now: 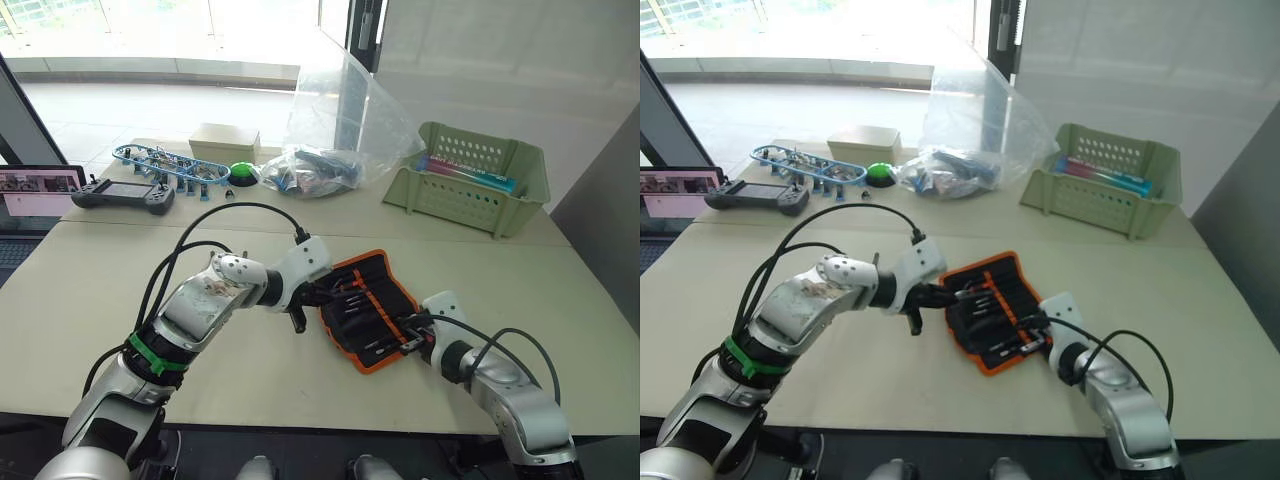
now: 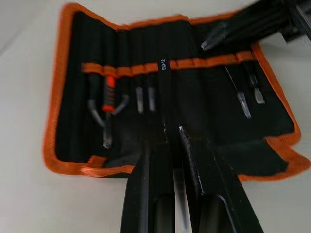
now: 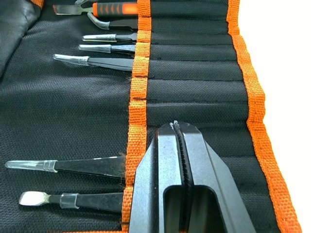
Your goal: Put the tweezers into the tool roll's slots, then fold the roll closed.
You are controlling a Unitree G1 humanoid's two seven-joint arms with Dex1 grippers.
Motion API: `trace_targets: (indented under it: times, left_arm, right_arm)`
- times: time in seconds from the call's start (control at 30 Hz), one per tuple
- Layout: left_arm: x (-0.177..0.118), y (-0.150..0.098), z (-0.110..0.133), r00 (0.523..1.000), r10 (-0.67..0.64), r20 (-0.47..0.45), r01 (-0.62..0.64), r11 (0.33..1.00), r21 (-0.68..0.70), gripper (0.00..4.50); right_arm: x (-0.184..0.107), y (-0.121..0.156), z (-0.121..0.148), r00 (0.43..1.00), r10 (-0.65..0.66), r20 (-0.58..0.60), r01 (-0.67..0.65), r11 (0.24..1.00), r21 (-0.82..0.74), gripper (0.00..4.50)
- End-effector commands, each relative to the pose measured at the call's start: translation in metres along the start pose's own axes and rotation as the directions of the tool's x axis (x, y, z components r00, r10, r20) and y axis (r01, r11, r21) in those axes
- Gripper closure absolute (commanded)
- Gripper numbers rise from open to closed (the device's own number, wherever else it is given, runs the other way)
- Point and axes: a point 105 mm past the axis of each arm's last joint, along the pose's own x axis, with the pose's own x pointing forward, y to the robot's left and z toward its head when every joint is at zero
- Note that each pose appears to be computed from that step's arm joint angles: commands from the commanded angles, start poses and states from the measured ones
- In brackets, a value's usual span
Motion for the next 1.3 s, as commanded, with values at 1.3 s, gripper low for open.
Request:
trace_targets:
  times: [1.3]
  left_arm:
    - [0.035, -0.013, 0.027, 0.988, -0.093, -0.12, 0.112, 0.981, 0.158, 4.47]
  right_arm:
    - [-0.003, 0.014, -0.046, 0.99, -0.014, -0.142, 0.029, 0.994, 0.108, 4.5]
